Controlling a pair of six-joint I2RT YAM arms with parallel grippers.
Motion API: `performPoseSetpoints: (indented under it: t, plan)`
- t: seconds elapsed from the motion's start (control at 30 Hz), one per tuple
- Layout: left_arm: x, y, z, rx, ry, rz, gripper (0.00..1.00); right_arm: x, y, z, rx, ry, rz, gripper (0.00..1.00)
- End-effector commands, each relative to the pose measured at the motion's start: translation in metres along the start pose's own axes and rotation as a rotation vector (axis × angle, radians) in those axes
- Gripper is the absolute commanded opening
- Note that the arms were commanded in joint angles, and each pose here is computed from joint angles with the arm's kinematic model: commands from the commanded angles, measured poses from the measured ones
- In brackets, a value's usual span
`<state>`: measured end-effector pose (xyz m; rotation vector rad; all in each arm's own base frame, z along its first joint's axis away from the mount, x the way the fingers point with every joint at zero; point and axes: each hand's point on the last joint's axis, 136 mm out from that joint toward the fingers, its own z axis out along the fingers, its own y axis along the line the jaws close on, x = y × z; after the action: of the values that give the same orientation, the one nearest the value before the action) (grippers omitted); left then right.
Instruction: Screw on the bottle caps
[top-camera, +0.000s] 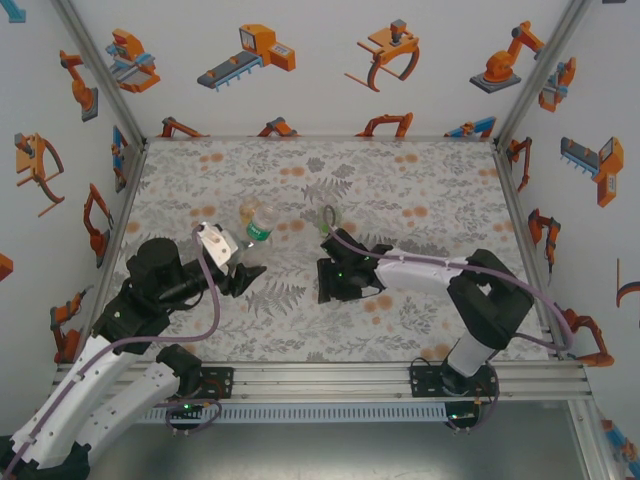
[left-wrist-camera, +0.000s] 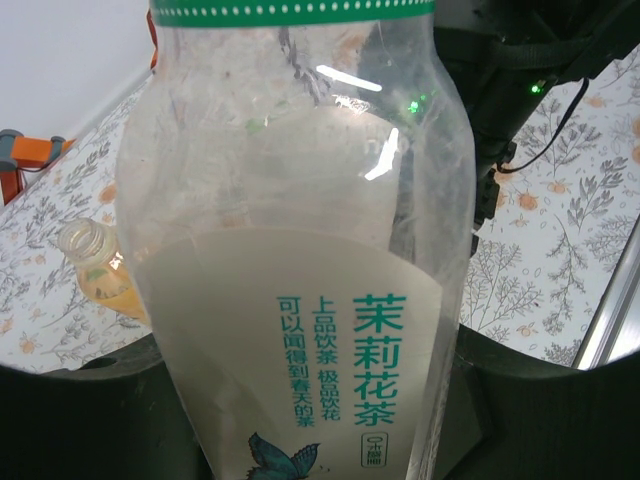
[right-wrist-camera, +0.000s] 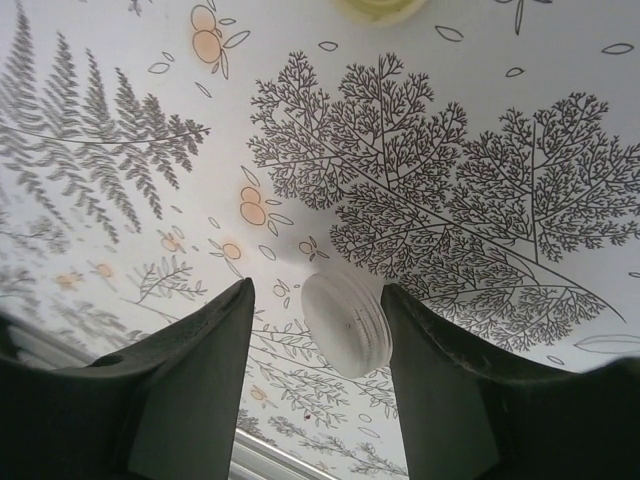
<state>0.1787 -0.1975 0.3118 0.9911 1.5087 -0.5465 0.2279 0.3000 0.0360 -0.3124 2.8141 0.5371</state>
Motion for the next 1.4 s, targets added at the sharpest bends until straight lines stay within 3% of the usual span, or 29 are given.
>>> performPoseSetpoints:
  t: [0.0,0.17,0.43,1.17,1.37]
  plan:
    - [-0.003,0.002,-0.003,-0.017,-0.020,0.026,0.09,0.038,-0.052,0.010,0.294,0.139,-0.093,0.53]
    - [-0.003,0.002,-0.003,-0.016,-0.023,0.025,0.10,0.034,-0.052,0.008,0.392,0.145,-0.163,0.54]
    - [-0.003,0.003,-0.003,-0.018,-0.020,0.026,0.10,0.035,-0.042,0.010,0.419,0.156,-0.221,0.53]
    - [-0.001,0.002,-0.001,-0.012,-0.009,0.028,0.10,0.032,-0.029,0.017,0.372,0.128,-0.231,0.45]
    - [0.002,-0.001,0.003,0.012,0.005,0.032,0.09,0.031,-0.029,0.014,0.370,0.118,-0.233,0.39]
